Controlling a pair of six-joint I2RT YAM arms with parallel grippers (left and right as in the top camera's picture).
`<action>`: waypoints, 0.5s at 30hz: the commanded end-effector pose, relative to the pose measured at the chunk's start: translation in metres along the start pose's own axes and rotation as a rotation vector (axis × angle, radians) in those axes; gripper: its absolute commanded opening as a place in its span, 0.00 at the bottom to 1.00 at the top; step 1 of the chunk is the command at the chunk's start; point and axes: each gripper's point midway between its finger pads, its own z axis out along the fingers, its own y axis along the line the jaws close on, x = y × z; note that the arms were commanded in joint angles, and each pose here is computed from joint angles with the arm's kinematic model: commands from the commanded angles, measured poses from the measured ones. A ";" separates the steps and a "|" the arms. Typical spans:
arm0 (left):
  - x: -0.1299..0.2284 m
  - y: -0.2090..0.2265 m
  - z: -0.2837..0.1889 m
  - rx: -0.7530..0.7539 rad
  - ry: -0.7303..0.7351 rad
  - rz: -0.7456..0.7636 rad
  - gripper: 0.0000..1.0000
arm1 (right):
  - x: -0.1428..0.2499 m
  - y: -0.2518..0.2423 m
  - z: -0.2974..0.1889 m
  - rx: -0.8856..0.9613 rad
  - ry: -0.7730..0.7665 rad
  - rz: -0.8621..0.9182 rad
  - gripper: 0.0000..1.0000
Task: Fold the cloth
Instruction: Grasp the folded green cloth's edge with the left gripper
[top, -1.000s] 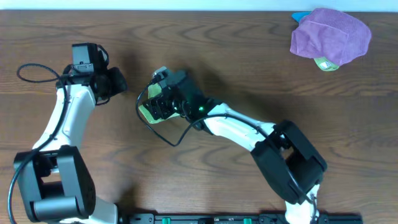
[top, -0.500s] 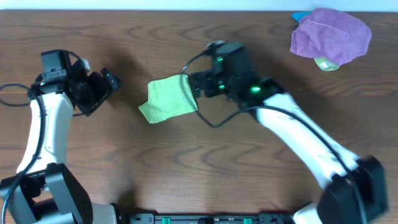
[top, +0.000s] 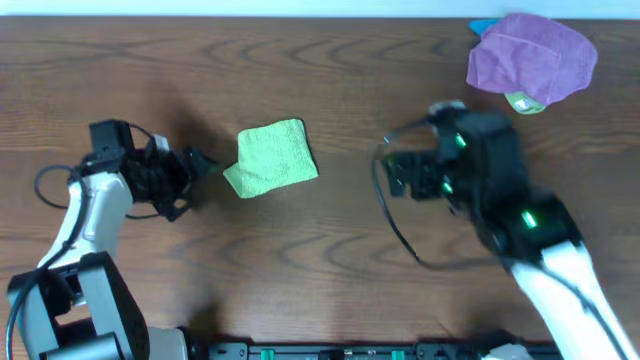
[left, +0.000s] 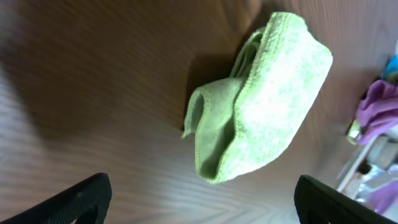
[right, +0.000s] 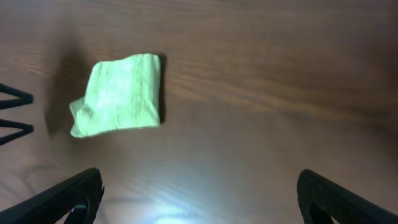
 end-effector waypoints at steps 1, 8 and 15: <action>0.014 0.002 0.009 0.064 0.041 -0.079 0.95 | 0.016 -0.011 -0.020 0.006 -0.051 0.058 0.99; 0.018 0.009 0.028 0.130 0.009 -0.114 0.95 | 0.035 -0.011 -0.062 -0.036 -0.171 0.116 0.99; 0.021 0.006 0.046 0.146 -0.037 -0.089 0.95 | 0.038 -0.005 -0.077 -0.073 -0.203 0.126 0.99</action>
